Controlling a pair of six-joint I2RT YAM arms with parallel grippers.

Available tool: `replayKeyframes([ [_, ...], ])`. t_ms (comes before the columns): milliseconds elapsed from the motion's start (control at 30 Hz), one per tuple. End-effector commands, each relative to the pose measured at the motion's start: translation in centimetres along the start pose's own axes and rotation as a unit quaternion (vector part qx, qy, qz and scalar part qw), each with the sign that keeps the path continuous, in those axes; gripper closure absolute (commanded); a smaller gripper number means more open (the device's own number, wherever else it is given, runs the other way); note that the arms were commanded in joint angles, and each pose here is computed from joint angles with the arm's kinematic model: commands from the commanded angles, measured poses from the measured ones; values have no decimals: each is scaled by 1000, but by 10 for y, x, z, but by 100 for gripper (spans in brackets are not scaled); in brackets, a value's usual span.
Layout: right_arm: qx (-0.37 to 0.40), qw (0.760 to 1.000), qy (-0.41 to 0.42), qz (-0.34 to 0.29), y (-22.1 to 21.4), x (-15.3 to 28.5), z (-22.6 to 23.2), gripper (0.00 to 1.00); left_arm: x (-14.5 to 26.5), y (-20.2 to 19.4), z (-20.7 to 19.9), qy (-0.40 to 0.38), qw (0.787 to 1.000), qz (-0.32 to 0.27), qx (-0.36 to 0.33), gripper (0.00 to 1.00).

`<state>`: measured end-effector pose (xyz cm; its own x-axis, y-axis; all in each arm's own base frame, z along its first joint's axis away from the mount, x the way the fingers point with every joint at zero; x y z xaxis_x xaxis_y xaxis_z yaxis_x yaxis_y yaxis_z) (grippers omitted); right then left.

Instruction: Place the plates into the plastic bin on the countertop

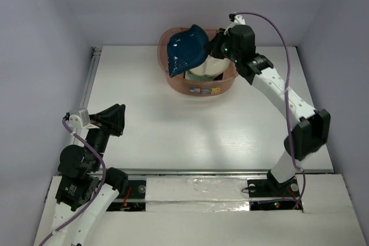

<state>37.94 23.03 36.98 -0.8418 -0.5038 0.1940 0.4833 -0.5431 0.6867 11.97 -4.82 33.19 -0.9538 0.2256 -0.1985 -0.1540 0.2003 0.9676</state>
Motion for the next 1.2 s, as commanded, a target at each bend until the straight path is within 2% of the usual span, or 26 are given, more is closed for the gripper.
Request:
replayKeyframes([
  [0, -15, 999, 0, -52, 37, -27, -3, 100, 0, 10, -2, -6, 1000, -27, 2, 76],
  [200, -64, 996, -1, -61, 56, -60, -32, 100, 0, 11, -2, -5, 1000, -28, 2, 76],
  [633, -112, 988, -102, -35, 30, -114, -109, 100, -2, 10, -2, -6, 1000, -25, 3, 76],
  [900, -133, 982, -134, -32, 29, -125, -129, 91, -2, 9, -2, -5, 1000, -23, 2, 76],
  [933, -135, 981, -137, -29, 27, -128, -132, 90, -2, 9, -2, -5, 1000, -23, 2, 76],
  [1033, -138, 980, -143, -26, 24, -127, -134, 75, -2, 9, -2, -5, 1000, -23, 2, 76],
  [1067, -138, 980, -138, -32, 28, -123, -130, 66, -2, 9, -2, -5, 1000, -23, 2, 76],
  [1167, -138, 981, -127, -45, 33, -113, -122, 49, -2, 9, -2, -5, 1000, -23, 2, 76],
])
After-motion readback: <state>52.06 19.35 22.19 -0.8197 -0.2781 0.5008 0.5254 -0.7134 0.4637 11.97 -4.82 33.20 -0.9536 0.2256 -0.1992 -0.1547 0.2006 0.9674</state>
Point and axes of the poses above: each gripper's point midway between its finger pads, its own x axis back along the fingers, its own z axis along the line the jaws close on, y = z × x, the point moved 7 cm from there along x, back along the fingers, and after that the axes turned 14 degrees about -x, right-handed, at the moved point
